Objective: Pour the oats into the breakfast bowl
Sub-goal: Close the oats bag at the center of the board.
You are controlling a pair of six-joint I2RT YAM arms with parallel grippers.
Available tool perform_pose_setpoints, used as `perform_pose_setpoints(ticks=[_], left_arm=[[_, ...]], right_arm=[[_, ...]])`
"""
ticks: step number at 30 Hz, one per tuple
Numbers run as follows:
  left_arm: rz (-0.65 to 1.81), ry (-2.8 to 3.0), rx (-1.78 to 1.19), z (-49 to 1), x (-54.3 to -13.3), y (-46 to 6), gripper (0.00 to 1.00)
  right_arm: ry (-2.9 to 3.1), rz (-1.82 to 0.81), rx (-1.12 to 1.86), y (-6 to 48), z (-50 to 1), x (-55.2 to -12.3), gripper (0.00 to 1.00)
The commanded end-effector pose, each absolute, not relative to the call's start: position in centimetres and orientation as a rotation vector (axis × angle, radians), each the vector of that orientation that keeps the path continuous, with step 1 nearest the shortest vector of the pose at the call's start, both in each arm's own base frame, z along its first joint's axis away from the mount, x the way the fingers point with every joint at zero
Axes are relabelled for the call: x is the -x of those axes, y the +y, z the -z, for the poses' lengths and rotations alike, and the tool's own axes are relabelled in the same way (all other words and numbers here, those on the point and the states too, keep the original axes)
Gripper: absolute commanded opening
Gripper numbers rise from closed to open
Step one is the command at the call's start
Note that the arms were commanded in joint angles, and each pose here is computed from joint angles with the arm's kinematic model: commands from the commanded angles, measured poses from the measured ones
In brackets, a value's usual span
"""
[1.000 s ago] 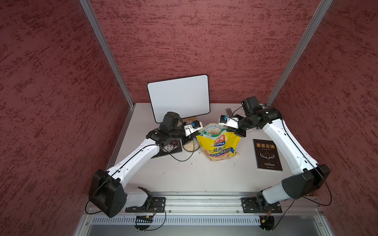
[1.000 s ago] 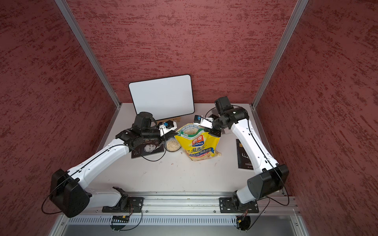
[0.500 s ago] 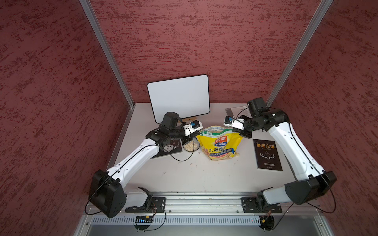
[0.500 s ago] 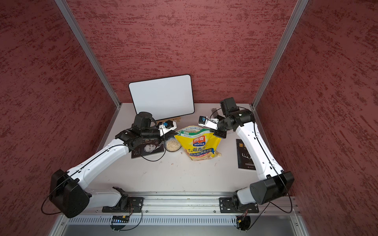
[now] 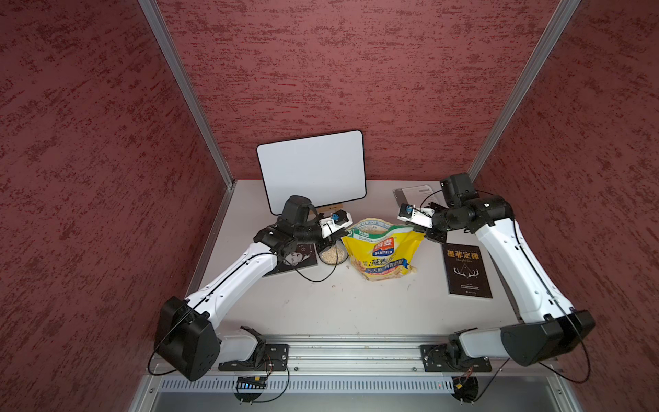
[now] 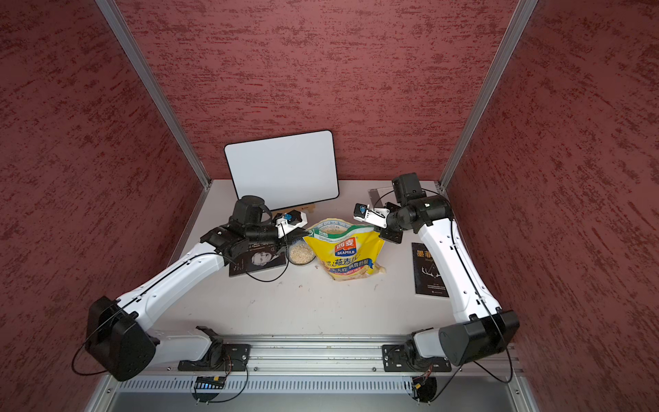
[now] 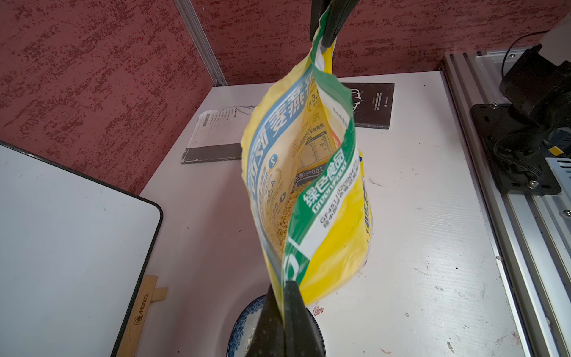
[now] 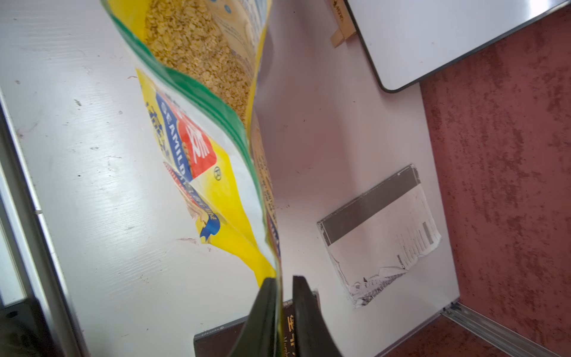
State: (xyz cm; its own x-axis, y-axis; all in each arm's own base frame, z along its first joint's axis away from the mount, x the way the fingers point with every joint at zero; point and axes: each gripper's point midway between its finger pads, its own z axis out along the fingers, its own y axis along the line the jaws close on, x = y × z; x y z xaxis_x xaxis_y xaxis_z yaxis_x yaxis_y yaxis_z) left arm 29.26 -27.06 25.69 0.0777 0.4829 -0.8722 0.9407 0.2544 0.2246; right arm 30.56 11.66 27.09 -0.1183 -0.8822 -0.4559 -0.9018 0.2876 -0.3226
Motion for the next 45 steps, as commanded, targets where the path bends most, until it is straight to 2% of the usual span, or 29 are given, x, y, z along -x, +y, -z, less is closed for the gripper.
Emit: perform_pose_setpoints(ticks=[1,5,11,26,31,33,41,45], left_arm=[[0.56,1.431,-1.349,-28.8,-29.3,-27.0,0.0],[0.569,1.426,-1.35,-28.8,-29.2,-27.1,0.0],[0.571,1.41,-1.349,-28.9,-29.1,-27.2,0.0],[0.562,1.405,-1.338,-28.8,-29.3,-27.1,0.0],[0.551,1.399,-1.331,-28.9,-29.3,-27.0,0.0],[0.546,1.399,-1.327,-28.9,-29.4,-26.9,0.0],[0.533,1.407,-1.313,-28.7,-29.6,-26.4,0.0],[0.522,1.419,-1.304,-28.6,-29.7,-26.1,0.0]], right_arm=[[1.918,-0.097,1.553,12.9,-29.0,-30.4,0.33],[1.888,-0.154,1.604,15.2,-29.2,-30.2,0.46],[1.87,-0.217,1.687,17.7,-28.1,-30.9,0.48],[1.784,-0.405,1.769,22.7,-27.6,-30.9,0.63],[1.799,-0.405,1.783,22.6,-27.0,-30.9,0.53],[1.825,-0.388,1.797,22.3,-26.5,-30.9,0.45],[1.821,-0.342,1.791,21.6,-27.0,-30.9,0.24],[1.823,-0.322,1.797,21.2,-27.2,-30.9,0.1]])
